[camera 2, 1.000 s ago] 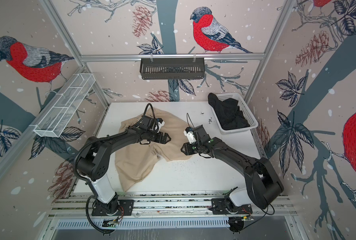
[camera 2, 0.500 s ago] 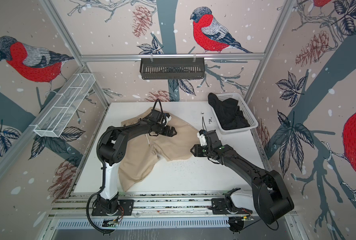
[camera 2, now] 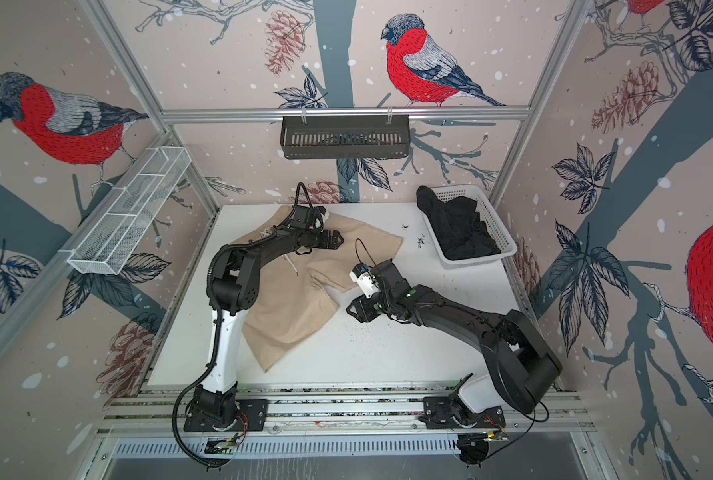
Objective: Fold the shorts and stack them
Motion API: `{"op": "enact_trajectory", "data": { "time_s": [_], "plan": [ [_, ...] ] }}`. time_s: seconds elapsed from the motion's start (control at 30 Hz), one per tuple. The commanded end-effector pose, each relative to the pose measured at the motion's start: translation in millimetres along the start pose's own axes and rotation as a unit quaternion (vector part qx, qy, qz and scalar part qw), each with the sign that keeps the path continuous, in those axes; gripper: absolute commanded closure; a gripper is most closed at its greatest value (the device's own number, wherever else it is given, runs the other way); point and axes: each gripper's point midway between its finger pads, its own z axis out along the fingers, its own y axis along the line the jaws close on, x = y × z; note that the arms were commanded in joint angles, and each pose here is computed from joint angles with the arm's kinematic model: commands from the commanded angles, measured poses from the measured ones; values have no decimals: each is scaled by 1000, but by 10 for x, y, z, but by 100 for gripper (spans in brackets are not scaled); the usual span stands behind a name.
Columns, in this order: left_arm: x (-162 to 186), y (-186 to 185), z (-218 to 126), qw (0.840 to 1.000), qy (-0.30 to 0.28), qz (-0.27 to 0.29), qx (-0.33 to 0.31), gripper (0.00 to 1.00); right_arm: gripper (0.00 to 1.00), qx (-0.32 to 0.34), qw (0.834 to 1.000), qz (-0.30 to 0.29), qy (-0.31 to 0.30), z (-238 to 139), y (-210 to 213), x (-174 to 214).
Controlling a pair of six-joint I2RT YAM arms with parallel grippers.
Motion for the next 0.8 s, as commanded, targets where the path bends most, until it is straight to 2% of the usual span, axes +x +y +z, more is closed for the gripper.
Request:
{"op": "enact_trajectory", "data": {
  "time_s": [0.0,0.2,0.33,0.43,0.6,0.67,0.7,0.77],
  "plan": [
    [-205,58,-178,1000,-22,-12,-11,2,41,-26,998,-49,-24,138,76,-225],
    [-349,99,-757,998,-42,-15,-54,2,35,-57,996,-71,15,451,-1,-285],
    [-129,202,-1168,994,-45,-46,-86,2,33,-76,992,-90,55,650,12,-114],
    [101,283,-1442,991,-49,-79,-94,2,29,-95,989,-96,58,707,39,-69],
    [422,392,-1832,985,-65,-114,-111,2,30,-116,986,-97,73,875,56,-30],
    [500,444,-1943,982,-69,-123,-125,2,34,-129,984,-95,79,935,76,-27],
    [531,467,-1988,981,-70,-125,-130,2,41,-139,983,-93,82,952,100,-35],
    [568,513,-2062,979,-72,-129,-143,2,62,-150,981,-83,91,963,123,-43]
  ]
}}
